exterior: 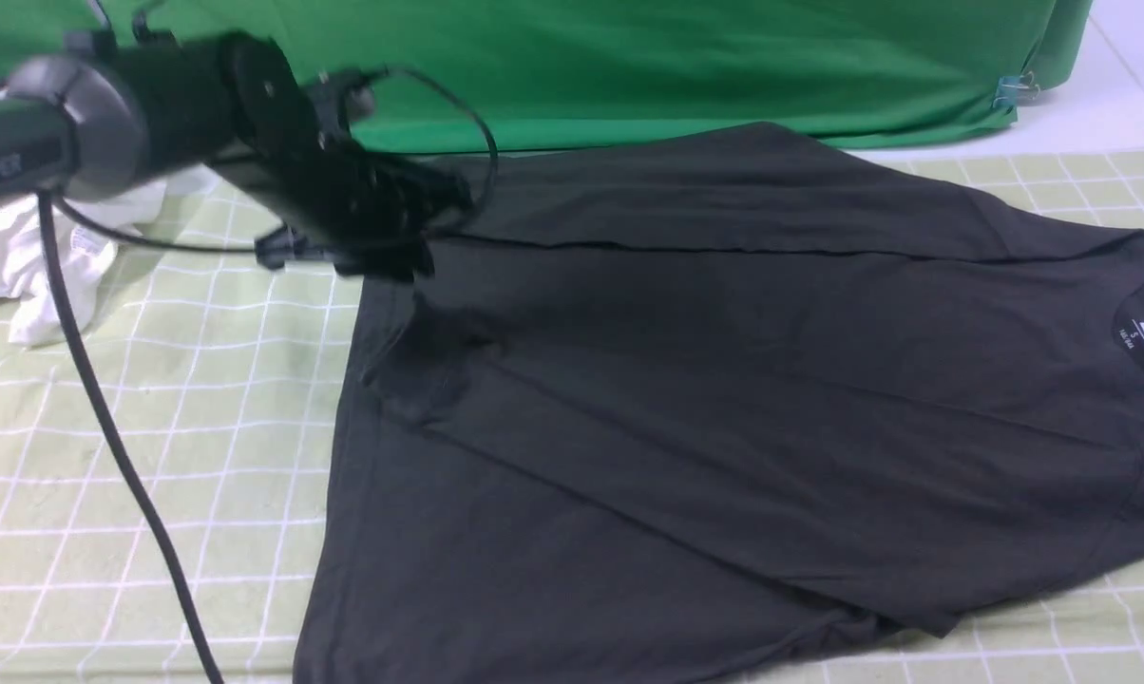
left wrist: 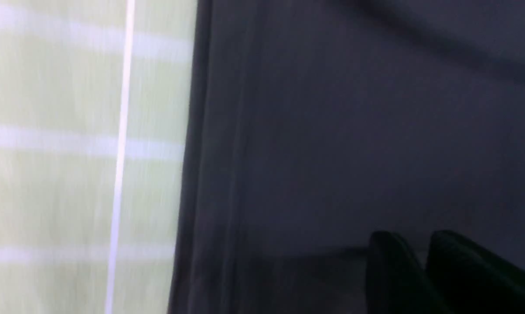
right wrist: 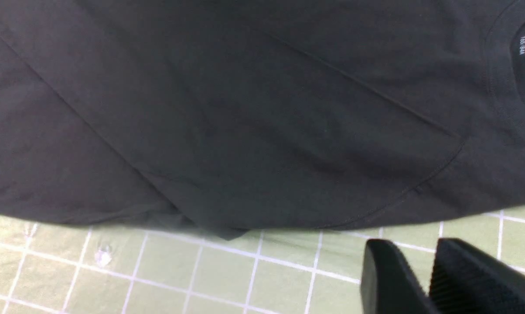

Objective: Fold a long-sleeved shirt over a green coffee tablecloth.
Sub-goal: 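Fold the left side of the black T-shirt inward over its body, then grab the top left corner of the dark shirt with the left gripper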

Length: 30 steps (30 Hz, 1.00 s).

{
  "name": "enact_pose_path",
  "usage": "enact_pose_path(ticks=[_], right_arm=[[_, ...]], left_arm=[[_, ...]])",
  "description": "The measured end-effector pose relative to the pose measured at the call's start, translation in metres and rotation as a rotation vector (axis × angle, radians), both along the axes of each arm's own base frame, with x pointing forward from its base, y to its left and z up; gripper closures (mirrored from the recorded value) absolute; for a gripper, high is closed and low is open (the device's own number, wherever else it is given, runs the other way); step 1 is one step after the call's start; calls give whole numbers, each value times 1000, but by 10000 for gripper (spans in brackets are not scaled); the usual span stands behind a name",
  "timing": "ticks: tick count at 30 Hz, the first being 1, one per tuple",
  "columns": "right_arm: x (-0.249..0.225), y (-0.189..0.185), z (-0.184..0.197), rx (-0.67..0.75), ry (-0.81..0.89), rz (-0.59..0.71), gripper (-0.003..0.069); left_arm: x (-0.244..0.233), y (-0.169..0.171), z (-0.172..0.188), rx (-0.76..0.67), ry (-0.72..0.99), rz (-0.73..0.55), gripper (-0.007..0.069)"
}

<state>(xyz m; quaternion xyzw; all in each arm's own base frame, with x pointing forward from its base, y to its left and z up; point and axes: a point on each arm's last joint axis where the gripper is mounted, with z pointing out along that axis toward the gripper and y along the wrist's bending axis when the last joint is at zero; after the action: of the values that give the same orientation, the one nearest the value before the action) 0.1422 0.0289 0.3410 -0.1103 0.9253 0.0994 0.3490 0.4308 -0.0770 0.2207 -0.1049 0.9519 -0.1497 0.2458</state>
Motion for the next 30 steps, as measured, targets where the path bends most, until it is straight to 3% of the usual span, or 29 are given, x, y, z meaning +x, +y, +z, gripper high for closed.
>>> enact_pose_path(ticks=[6,10,17,26,30], right_arm=[[0,0,0,0,-2,-1,484],[0,0,0,0,-2,-1,484],[0,0,0,2,-1,-3,483],[0,0,0,31,11,-37,469],[0,0,0,33,12,-39,464]], left_arm=[[22,13,31,-51,-113,57,335],[43,26,29,-139,-68,127,279],[85,45,-23,-379,81,229,279],[98,43,-74,-441,176,282,286],[108,45,-76,-469,97,340,287]])
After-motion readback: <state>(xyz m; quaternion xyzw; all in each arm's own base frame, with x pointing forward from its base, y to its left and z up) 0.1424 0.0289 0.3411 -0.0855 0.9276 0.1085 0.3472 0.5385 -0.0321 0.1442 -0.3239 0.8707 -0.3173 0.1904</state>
